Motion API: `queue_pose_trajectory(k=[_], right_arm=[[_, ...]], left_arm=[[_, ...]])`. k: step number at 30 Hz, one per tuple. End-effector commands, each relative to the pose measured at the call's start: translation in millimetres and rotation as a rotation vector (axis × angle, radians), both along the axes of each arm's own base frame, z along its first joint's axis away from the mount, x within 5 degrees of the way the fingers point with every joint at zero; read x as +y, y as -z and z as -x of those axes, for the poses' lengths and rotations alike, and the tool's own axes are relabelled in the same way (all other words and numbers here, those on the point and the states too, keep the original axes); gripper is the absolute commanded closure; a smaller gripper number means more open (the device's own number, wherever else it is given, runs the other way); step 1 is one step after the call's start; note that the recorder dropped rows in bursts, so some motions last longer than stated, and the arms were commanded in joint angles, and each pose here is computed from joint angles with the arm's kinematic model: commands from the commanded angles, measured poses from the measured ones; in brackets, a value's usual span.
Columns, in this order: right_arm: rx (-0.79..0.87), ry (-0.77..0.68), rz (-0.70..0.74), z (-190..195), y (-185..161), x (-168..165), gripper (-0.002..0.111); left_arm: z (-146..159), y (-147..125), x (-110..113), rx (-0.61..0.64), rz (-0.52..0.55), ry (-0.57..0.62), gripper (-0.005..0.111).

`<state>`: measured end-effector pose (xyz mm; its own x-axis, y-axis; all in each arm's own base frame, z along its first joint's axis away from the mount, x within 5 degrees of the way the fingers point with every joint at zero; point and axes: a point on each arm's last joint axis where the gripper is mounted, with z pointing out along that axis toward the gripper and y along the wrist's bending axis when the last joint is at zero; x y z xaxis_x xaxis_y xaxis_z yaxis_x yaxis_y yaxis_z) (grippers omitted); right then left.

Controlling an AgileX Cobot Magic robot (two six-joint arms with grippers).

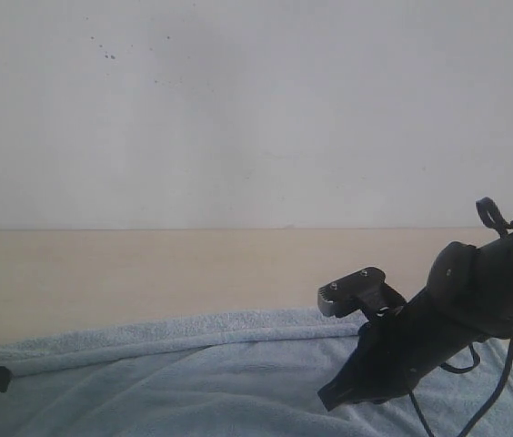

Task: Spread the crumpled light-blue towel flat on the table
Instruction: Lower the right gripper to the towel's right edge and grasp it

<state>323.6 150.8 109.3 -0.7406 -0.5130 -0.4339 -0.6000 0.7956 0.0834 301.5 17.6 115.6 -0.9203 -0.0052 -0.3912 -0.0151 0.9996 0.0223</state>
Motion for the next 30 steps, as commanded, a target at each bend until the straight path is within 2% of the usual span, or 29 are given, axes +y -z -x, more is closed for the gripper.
queue_pose_trajectory(k=[1, 11, 12, 16, 19, 23, 27, 29, 30], right_arm=[[0.031, -0.022, 0.02, 3, 11, 0, 0.108], [0.031, -0.022, 0.02, 3, 11, 0, 0.108], [0.031, -0.022, 0.02, 3, 11, 0, 0.108], [0.026, -0.02, 0.021, 3, 11, 0, 0.108], [0.039, -0.025, 0.019, 4, 11, 0, 0.108], [0.031, -0.052, 0.019, 5, 6, 1, 0.108], [-0.185, -0.012, -0.019, -4, -45, -4, 0.108], [-0.249, 0.008, -0.039, -4, -69, -12, 0.101], [-0.264, 0.058, -0.06, -5, -83, -25, 0.087]], left_arm=[[-7, 7, 1, -0.039, -0.003, 0.002, 0.102], [-23, 21, 2, -0.059, -0.004, 0.002, 0.102], [-22, 22, 2, -0.042, -0.003, 0.002, 0.102], [7, 34, 1, 0.2, 0.008, 0.0, 0.102], [24, 38, -2, 0.216, 0.02, -0.012, 0.102], [28, 23, -2, 0.173, 0.023, -0.018, 0.102], [17, -20, -1, 0.008, 0.006, -0.006, 0.102], [15, -34, 0, -0.036, 0.002, -0.002, 0.102], [15, -43, 0, -0.064, 0.0, -0.002, 0.102]])
